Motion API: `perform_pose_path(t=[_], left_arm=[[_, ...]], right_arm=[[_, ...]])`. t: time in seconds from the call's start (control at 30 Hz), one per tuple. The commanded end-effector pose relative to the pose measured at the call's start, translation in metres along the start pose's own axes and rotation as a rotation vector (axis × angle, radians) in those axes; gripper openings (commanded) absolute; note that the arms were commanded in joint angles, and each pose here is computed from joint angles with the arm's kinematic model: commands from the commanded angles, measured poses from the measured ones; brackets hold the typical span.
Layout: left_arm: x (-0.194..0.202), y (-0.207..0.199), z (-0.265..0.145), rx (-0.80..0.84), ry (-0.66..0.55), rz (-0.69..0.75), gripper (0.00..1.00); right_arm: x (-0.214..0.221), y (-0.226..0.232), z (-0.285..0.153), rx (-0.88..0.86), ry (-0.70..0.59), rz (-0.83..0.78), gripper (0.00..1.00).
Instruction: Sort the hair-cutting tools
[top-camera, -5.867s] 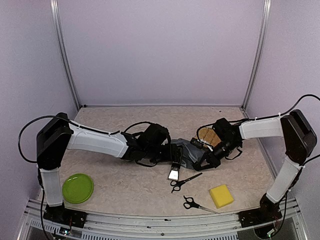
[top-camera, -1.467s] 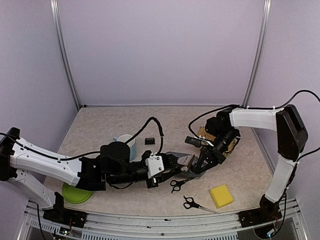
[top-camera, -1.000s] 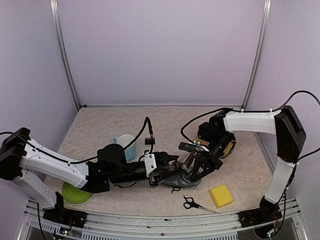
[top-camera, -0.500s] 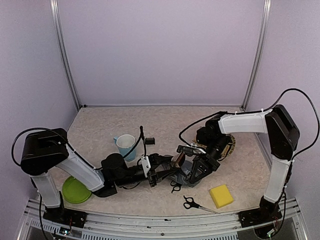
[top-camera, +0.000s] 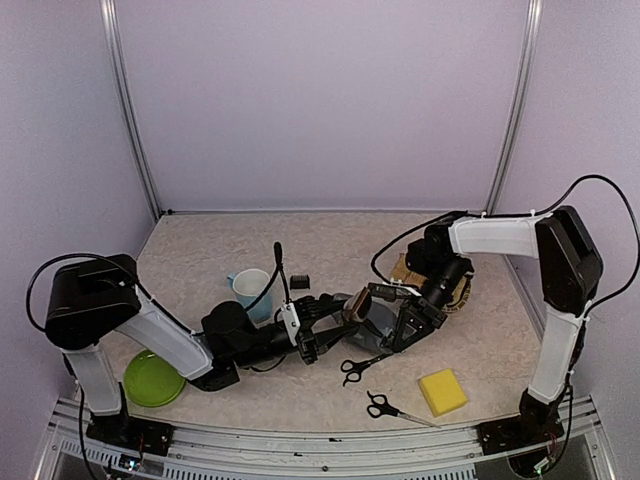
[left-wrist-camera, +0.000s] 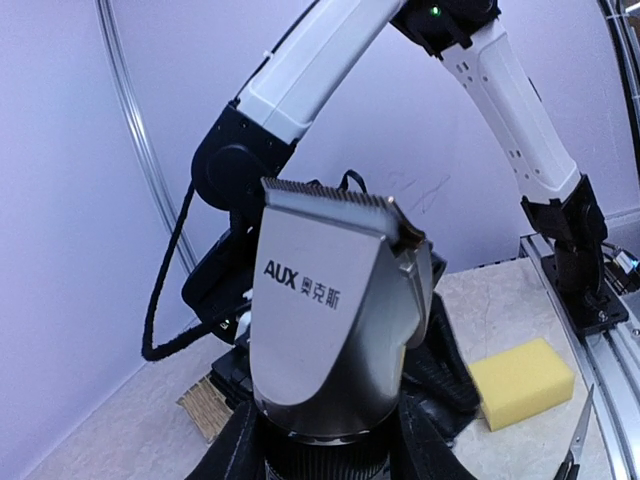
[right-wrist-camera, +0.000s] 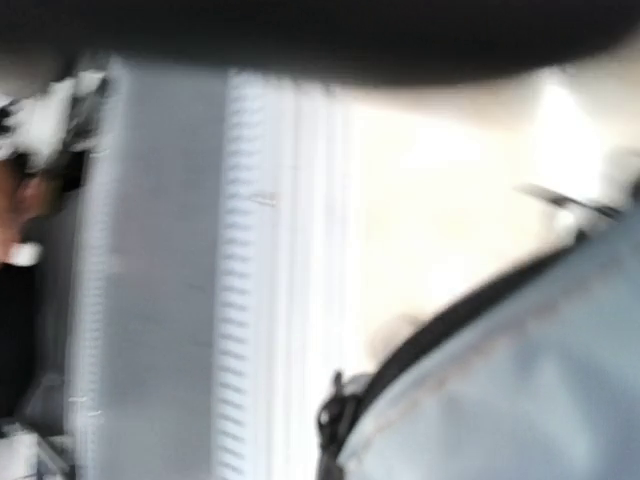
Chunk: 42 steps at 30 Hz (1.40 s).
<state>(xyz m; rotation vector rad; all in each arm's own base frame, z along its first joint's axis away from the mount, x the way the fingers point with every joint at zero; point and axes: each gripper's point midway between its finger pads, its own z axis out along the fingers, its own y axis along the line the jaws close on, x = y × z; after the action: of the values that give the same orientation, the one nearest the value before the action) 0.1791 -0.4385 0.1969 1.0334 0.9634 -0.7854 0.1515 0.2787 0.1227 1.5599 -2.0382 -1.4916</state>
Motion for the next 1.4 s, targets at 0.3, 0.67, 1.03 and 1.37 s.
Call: perform_pose_path(t=[0.3, 0.67, 1.03, 1.37], left_arm=[[-0.051, -0.006, -0.018, -0.121, 0.090, -0.022, 0.00], [-0.045, 0.045, -0.034, -0.433, 0.268, -0.253, 0.00], [-0.058, 0.059, -0.051, -0.515, 0.254, -0.302, 0.00], [-0.060, 0.058, -0.053, -0.513, 0.247, -0.297, 0.00]], right_arm=[[-0.010, -0.069, -0.137, 0.710, -0.076, 0.006, 0.49], [-0.039, -0.099, -0.097, 1.169, -0.014, -0.372, 0.45], [-0.041, -0.129, -0.067, 1.239, 0.087, -0.444, 0.49], [-0.038, -0.147, -0.067, 1.326, 0.167, -0.429, 0.44]])
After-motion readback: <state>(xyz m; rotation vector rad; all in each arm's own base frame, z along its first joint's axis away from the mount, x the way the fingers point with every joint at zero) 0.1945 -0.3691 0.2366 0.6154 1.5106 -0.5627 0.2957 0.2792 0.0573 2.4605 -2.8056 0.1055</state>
